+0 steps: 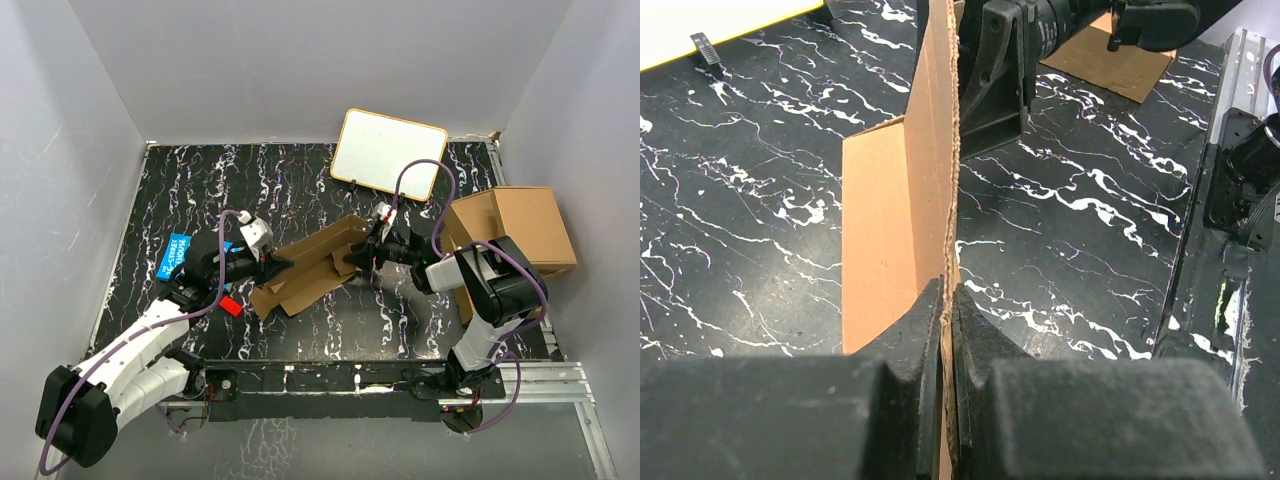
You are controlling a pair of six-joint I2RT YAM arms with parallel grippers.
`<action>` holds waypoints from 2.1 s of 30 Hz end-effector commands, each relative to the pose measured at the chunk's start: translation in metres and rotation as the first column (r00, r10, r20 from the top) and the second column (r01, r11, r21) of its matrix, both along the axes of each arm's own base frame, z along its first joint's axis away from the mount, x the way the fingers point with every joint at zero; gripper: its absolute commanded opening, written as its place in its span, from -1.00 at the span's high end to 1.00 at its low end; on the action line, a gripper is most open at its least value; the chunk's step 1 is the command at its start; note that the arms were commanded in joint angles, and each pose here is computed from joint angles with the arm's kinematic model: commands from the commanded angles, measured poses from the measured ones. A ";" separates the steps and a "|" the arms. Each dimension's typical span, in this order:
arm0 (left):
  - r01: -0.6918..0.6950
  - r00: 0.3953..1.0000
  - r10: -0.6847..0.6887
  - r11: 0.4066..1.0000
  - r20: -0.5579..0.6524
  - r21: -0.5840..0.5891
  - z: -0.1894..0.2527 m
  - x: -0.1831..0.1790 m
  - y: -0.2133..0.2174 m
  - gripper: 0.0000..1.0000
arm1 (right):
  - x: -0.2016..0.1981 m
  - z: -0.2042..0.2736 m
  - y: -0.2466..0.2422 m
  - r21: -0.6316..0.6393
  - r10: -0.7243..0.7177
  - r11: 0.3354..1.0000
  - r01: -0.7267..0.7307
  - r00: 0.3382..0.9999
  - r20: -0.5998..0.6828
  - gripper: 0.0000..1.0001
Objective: Fold the paper box
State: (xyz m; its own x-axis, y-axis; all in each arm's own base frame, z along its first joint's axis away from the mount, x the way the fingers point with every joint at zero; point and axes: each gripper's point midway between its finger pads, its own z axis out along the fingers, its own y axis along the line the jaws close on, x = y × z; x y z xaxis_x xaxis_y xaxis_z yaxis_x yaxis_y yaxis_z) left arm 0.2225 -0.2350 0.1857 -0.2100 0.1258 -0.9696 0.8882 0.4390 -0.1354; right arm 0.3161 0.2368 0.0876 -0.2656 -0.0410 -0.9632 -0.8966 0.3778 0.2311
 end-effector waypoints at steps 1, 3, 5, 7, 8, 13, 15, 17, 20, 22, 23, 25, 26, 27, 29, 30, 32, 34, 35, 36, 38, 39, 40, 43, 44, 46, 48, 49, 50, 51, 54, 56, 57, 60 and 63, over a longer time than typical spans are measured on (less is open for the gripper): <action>0.033 0.999 -0.032 0.999 0.011 -0.035 0.008 -0.008 -0.002 1.00 | 0.010 0.009 -0.003 0.030 -0.073 0.997 0.071 0.993 0.089 0.14; 0.039 0.999 -0.039 0.999 0.003 -0.038 0.008 -0.009 -0.003 1.00 | 0.010 0.008 -0.003 0.036 -0.089 0.996 0.086 0.993 0.081 0.16; 0.044 0.999 -0.044 0.998 -0.001 -0.039 0.008 -0.011 -0.003 1.00 | 0.008 0.009 -0.002 0.046 -0.100 0.994 0.096 0.991 0.092 0.17; 0.048 0.999 -0.049 0.998 -0.008 -0.038 0.007 -0.012 -0.003 1.00 | 0.007 0.010 -0.001 0.049 -0.115 0.993 0.110 0.987 0.108 0.18; 0.048 0.999 -0.048 0.998 -0.012 -0.036 0.006 -0.013 -0.002 1.00 | 0.007 0.010 -0.001 0.053 -0.125 0.991 0.120 0.986 0.114 0.19; 0.057 0.998 -0.058 0.998 -0.024 -0.030 0.004 -0.016 -0.002 1.00 | 0.006 -0.002 -0.002 0.049 -0.153 0.987 0.150 0.985 0.082 0.23; 0.057 0.998 -0.058 0.998 -0.032 -0.029 0.003 -0.017 -0.002 1.00 | 0.004 -0.002 -0.001 0.057 -0.155 0.987 0.151 0.985 0.078 0.25; 0.054 0.998 -0.055 0.998 -0.037 -0.031 0.003 -0.017 -0.002 1.00 | 0.002 -0.002 0.000 0.058 -0.148 0.988 0.144 0.986 0.081 0.30; 0.049 0.998 -0.051 0.998 -0.044 -0.039 0.004 -0.016 -0.002 1.00 | 0.003 -0.002 0.001 0.060 -0.151 0.987 0.147 0.985 0.087 0.40; 0.035 0.998 -0.037 0.998 -0.053 -0.043 0.005 -0.015 -0.002 1.00 | 0.004 0.000 0.003 0.064 -0.147 0.988 0.141 0.984 0.101 0.53; 0.022 0.998 -0.025 0.999 -0.058 -0.045 0.006 -0.013 -0.001 1.00 | 0.004 0.002 0.004 0.063 -0.141 0.989 0.135 0.983 0.114 0.61; -0.017 0.997 0.013 0.999 -0.073 -0.052 0.007 -0.009 0.001 1.00 | 0.006 0.009 0.004 0.065 -0.141 0.989 0.133 0.979 0.148 0.77; -0.041 0.996 0.036 0.998 -0.083 -0.057 0.008 -0.007 0.002 1.00 | 0.007 0.013 0.004 0.065 -0.141 0.989 0.132 0.976 0.167 0.83; -0.065 0.994 0.058 0.996 -0.094 -0.067 0.010 -0.005 0.004 1.00 | 0.007 0.014 0.004 0.059 -0.137 0.990 0.128 0.974 0.178 0.84; -0.120 0.987 0.109 0.989 -0.120 -0.086 0.013 0.000 0.007 1.00 | 0.008 0.020 0.004 0.030 -0.121 0.993 0.117 0.974 0.191 0.84; -0.152 0.981 0.138 0.984 -0.138 -0.095 0.015 0.003 0.008 0.99 | 0.011 0.023 0.005 0.017 -0.110 0.994 0.109 0.976 0.189 0.85; -0.221 0.964 0.200 0.970 -0.174 -0.105 0.018 0.009 0.013 0.77 | 0.014 0.027 0.007 -0.014 -0.096 0.995 0.099 0.983 0.159 0.84; -0.263 0.951 0.236 0.958 -0.200 -0.116 0.021 0.013 0.015 0.62 | 0.018 0.027 0.008 -0.066 -0.077 0.994 0.085 0.990 0.115 0.85; -0.275 0.946 0.245 0.953 -0.215 -0.126 0.023 0.014 0.015 0.53 | 0.020 0.027 0.008 -0.087 -0.074 0.993 0.082 0.993 0.092 0.84; -0.285 0.941 0.251 0.949 -0.225 -0.133 0.026 0.015 0.015 0.43 | 0.021 0.026 0.008 -0.107 -0.068 0.991 0.075 0.995 0.068 0.84; -0.333 0.920 0.289 0.933 -0.264 -0.137 0.028 0.019 0.019 0.15 | 0.023 0.024 0.007 -0.166 -0.050 0.984 0.057 0.998 0.047 0.85; -0.371 0.903 0.325 0.919 -0.280 -0.131 0.028 0.022 0.022 0.00 | 0.024 0.026 0.006 -0.182 -0.050 0.982 0.057 0.998 0.044 0.85; -0.398 0.890 0.349 0.909 -0.295 -0.126 0.029 0.024 0.025 -0.11 | 0.026 0.027 0.003 -0.213 -0.050 0.975 0.058 0.998 0.043 0.84; -0.469 0.851 0.414 0.876 -0.323 -0.114 0.034 0.026 0.036 -0.45 | 0.025 0.030 -0.004 -0.294 -0.020 0.955 0.038 0.998 0.063 0.85; -0.496 0.836 0.437 0.861 -0.333 -0.115 0.036 0.026 0.040 -0.58 | 0.025 0.030 -0.007 -0.318 -0.010 0.948 0.030 0.998 0.064 0.85; -0.522 0.820 0.458 0.845 -0.342 -0.118 0.040 0.024 0.045 -0.71 | 0.022 0.025 -0.012 -0.357 0.010 0.934 0.006 0.999 0.042 0.84; -0.523 0.820 0.457 0.843 -0.344 -0.126 0.043 0.020 0.048 -0.76 | 0.014 0.017 -0.017 -0.363 0.022 0.931 -0.025 1.000 -0.013 0.84; -0.520 0.821 0.452 0.844 -0.348 -0.131 0.043 0.018 0.047 -0.76 | 0.013 0.014 -0.019 -0.360 0.020 0.933 -0.028 1.000 -0.024 0.84; -0.524 0.817 0.452 0.841 -0.357 -0.135 0.042 0.016 0.048 -0.76 | 0.012 0.011 -0.019 -0.361 0.021 0.932 -0.032 0.999 -0.034 0.84; -0.525 0.815 0.448 0.839 -0.367 -0.142 0.042 0.015 0.048 -0.76 | 0.012 0.009 -0.020 -0.364 0.024 0.931 -0.036 0.999 -0.038 0.84; -0.537 0.805 0.439 0.825 -0.400 -0.177 0.050 0.015 0.046 -0.81 | 0.014 0.006 -0.021 -0.387 0.041 0.920 -0.051 0.999 -0.034 0.84; -0.552 0.790 0.440 0.813 -0.426 -0.186 0.058 0.016 0.045 -0.85 | 0.017 0.007 -0.022 -0.401 0.051 0.915 -0.052 0.999 -0.014 0.84; -0.559 0.781 0.443 0.809 -0.440 -0.179 0.061 0.018 0.045 -0.88 | 0.017 0.009 -0.022 -0.403 0.059 0.913 -0.054 0.998 -0.002 0.84; -0.555 0.755 0.434 0.822 -0.492 -0.127 0.067 0.024 0.037 -0.90 | 0.015 0.011 -0.022 -0.384 0.075 0.921 -0.066 0.997 0.010 0.83; -0.534 0.720 0.419 0.844 -0.553 -0.055 0.066 0.031 0.026 -0.90 | 0.013 0.010 -0.020 -0.373 0.085 0.925 -0.075 0.996 0.010 0.83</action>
State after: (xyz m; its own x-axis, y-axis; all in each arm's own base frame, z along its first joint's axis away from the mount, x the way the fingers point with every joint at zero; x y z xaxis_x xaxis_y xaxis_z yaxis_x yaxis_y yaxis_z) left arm 0.2480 -0.1988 0.2375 -0.5734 -0.3148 -0.7564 0.3837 0.7126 -0.5874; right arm 0.3182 0.2103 0.0765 -0.3092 -0.4462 -0.8398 -0.9079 0.4014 0.1210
